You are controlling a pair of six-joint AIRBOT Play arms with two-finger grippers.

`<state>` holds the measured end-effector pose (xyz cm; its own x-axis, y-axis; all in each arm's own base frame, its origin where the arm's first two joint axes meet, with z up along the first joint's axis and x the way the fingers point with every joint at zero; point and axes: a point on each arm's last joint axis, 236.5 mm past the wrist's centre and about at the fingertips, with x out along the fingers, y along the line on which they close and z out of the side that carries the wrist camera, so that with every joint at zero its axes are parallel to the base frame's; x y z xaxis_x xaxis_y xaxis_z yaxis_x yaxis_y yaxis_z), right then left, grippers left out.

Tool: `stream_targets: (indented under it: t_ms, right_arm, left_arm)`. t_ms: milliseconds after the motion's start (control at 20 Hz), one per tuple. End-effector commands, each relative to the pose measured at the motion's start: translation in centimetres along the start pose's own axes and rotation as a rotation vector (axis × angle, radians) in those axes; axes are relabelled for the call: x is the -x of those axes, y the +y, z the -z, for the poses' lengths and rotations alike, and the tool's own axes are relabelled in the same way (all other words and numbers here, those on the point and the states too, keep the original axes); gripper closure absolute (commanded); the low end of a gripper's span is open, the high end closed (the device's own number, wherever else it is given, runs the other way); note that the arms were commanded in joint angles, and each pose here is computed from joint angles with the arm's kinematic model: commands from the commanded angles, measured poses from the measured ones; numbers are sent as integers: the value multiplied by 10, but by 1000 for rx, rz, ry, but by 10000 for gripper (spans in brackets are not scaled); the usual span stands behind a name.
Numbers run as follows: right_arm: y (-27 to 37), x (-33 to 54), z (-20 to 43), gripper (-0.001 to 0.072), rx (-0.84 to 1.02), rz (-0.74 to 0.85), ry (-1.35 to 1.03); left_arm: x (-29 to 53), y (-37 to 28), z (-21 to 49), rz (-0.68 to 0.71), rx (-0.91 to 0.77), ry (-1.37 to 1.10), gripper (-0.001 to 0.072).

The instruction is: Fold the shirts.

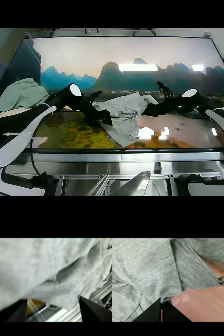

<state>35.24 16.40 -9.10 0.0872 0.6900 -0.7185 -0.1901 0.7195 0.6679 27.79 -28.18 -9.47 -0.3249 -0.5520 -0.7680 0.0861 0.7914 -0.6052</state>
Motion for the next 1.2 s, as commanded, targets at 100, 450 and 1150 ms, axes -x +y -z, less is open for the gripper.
stream_targets:
  t_ms: [100,450,1150]
  right_arm:
    - [1,0,0,693,5,-2,2]
    - [30,58,-22,695,102,-10,-115]
    - [319,439,-15,695,793,198,-1289]
  left_arm:
    - [-16,-25,-35,42,-54,-27,202]
    - [51,-65,-21,85,-198,-43,701]
    - [327,-203,94,31,-715,-637,694]
